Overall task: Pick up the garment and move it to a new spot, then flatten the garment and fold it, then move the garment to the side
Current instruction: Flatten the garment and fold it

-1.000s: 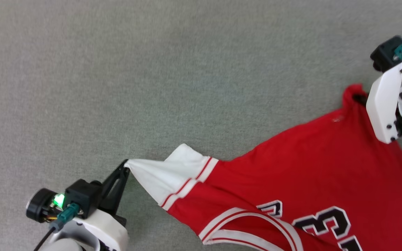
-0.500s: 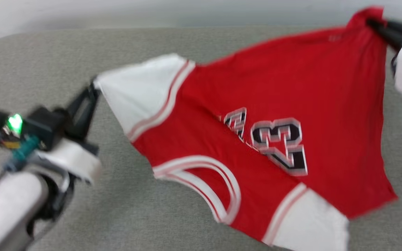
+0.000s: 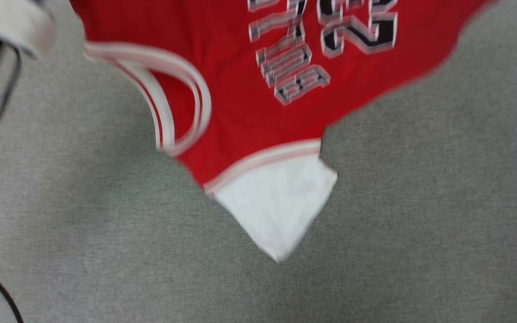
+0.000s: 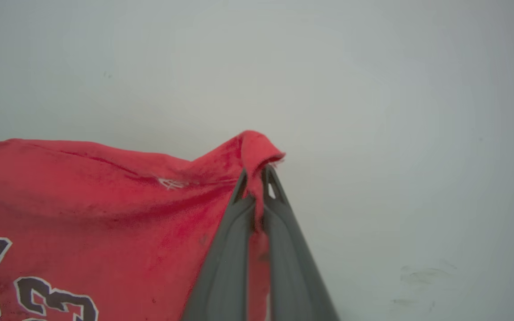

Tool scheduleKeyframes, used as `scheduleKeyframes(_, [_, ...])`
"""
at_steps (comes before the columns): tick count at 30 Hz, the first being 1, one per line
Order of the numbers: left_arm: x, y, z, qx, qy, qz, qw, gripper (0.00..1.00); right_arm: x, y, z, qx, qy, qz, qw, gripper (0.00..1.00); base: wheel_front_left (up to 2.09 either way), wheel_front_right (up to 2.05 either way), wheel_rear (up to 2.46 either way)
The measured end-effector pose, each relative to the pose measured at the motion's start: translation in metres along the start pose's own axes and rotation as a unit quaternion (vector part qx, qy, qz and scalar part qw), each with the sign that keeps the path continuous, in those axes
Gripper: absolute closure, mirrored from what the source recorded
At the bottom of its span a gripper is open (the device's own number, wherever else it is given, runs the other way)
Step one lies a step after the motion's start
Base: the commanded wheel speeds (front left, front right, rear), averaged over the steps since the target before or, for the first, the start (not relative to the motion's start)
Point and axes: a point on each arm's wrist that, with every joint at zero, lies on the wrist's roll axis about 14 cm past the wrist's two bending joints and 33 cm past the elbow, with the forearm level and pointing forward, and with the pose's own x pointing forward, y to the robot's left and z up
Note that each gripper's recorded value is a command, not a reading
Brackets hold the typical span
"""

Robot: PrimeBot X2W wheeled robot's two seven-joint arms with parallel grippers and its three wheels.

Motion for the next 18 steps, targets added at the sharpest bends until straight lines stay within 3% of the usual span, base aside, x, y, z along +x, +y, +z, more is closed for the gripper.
scheduleKeyframes(9, [0.073,0.032,0.020,0.041,-0.043,0.009,0.998,1.00,0.052,-0.019,0.034,-0.042,-0.044,-0.039,0.997,1.00,0.00,0.00,0.00])
scheduleKeyframes(18, [0.125,0.064,0.039,0.048,-0.081,0.035,0.995,1.00,0.093,-0.030,0.055,-0.067,-0.076,-0.067,0.993,1.00,0.00,0.00,0.00])
